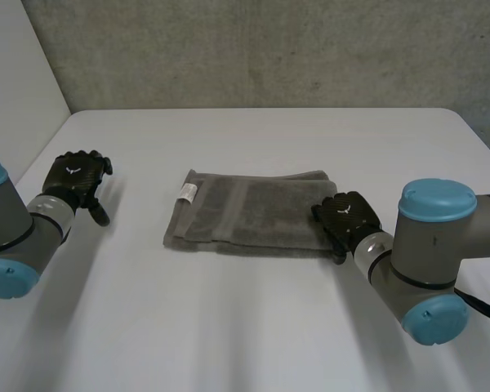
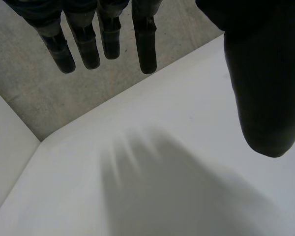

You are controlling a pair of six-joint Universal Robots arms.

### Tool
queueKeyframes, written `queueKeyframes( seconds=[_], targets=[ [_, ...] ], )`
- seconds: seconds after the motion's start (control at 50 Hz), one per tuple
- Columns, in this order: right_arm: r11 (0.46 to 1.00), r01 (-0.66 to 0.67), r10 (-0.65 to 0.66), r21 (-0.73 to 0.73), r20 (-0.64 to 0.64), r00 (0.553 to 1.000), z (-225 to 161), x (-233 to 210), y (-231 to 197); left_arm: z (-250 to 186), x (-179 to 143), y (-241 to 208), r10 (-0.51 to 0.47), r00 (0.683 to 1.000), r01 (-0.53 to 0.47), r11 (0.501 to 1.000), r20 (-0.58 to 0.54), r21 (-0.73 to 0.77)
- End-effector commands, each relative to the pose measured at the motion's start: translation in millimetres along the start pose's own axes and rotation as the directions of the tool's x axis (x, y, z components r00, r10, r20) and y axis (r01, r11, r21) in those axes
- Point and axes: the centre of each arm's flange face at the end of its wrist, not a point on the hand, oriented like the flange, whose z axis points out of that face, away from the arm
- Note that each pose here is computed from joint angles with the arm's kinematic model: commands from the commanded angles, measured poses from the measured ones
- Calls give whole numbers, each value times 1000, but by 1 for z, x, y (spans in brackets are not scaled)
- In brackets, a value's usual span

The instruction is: Fold the towel.

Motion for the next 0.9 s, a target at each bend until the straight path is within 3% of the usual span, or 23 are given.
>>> queueKeyframes(
  seconds=[0.02, 0.22, 0.44, 0.5, 0.54, 0.62, 0.7, 0.8, 0.9],
  targets=[
    [1000, -2, 2, -15, -11, 1000, 6, 4, 9, -1, 2, 0, 3, 1000, -3, 1000, -3, 5],
    [1000, -22, 22, -8, -78, 997, -1, 35, 3, -3, 3, -3, 4, 1000, -4, 1000, -4, 12],
    [984, 19, -3, 175, -96, 995, -9, 62, -67, -14, 17, -39, 6, 999, -2, 994, -33, 105],
    [968, 40, -42, 247, 2, 999, -13, 24, -101, -20, 24, -57, -16, 999, 23, 988, -51, 151],
    [947, 58, -93, 316, 97, 991, -13, -27, -125, -23, 25, -66, -33, 998, 43, 984, -57, 173],
    [927, 61, -134, 371, 175, 975, -18, -70, -140, -27, 25, -76, -83, 994, 95, 975, -67, 199],
    [931, 71, -175, 357, 267, 948, -13, -122, -124, -29, 26, -88, -148, 985, 165, 960, -90, 227],
    [946, 112, -200, 303, 277, 940, -11, -141, -101, -26, 30, -91, -175, 979, 196, 952, -107, 233],
    [956, 122, -183, 266, 219, 958, -17, -126, -106, -22, 35, -91, -172, 978, 197, 952, -121, 235]
  ],
)
